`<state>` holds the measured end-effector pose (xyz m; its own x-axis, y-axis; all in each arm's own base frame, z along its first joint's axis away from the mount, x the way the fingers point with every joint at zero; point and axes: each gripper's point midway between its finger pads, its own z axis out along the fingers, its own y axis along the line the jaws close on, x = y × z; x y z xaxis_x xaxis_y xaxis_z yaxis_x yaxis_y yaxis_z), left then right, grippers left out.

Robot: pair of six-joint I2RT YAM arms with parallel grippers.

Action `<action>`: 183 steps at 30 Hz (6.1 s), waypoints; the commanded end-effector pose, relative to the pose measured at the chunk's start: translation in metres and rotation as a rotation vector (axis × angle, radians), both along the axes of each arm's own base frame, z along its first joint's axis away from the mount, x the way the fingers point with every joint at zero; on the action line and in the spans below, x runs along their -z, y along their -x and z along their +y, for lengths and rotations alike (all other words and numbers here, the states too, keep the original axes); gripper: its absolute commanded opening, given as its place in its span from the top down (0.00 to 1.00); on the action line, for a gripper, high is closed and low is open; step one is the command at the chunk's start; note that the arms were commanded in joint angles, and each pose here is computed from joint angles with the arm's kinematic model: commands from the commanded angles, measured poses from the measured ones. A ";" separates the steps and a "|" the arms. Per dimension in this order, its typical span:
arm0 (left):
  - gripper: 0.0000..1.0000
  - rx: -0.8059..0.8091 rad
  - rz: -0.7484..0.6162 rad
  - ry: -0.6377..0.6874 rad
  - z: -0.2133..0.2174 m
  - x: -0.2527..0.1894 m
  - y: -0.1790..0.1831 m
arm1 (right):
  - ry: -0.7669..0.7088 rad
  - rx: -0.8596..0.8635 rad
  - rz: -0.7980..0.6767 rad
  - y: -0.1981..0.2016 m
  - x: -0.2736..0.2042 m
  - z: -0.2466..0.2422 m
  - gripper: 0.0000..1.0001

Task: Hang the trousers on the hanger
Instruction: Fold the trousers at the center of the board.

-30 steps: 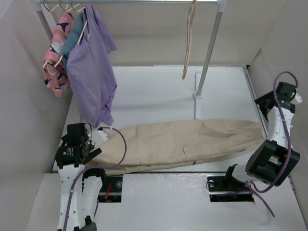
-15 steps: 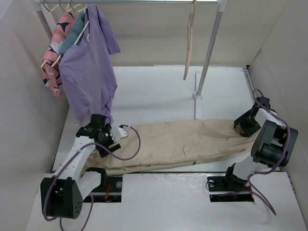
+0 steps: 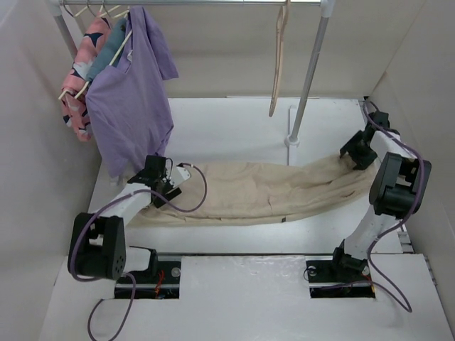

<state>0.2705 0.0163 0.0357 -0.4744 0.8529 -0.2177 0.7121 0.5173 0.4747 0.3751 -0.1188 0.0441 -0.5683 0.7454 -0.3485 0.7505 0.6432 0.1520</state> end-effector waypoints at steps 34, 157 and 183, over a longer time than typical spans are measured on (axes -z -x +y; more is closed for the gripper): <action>0.22 -0.058 0.019 0.137 -0.011 -0.048 0.062 | -0.077 0.171 0.023 0.047 0.026 -0.045 0.54; 0.31 0.394 0.178 0.299 -0.144 -0.020 0.045 | 0.375 -0.694 -0.930 0.119 -0.291 0.287 1.00; 0.26 0.288 -0.379 0.589 -0.112 -0.150 0.076 | 0.147 -1.301 -0.860 0.136 -0.243 0.524 1.00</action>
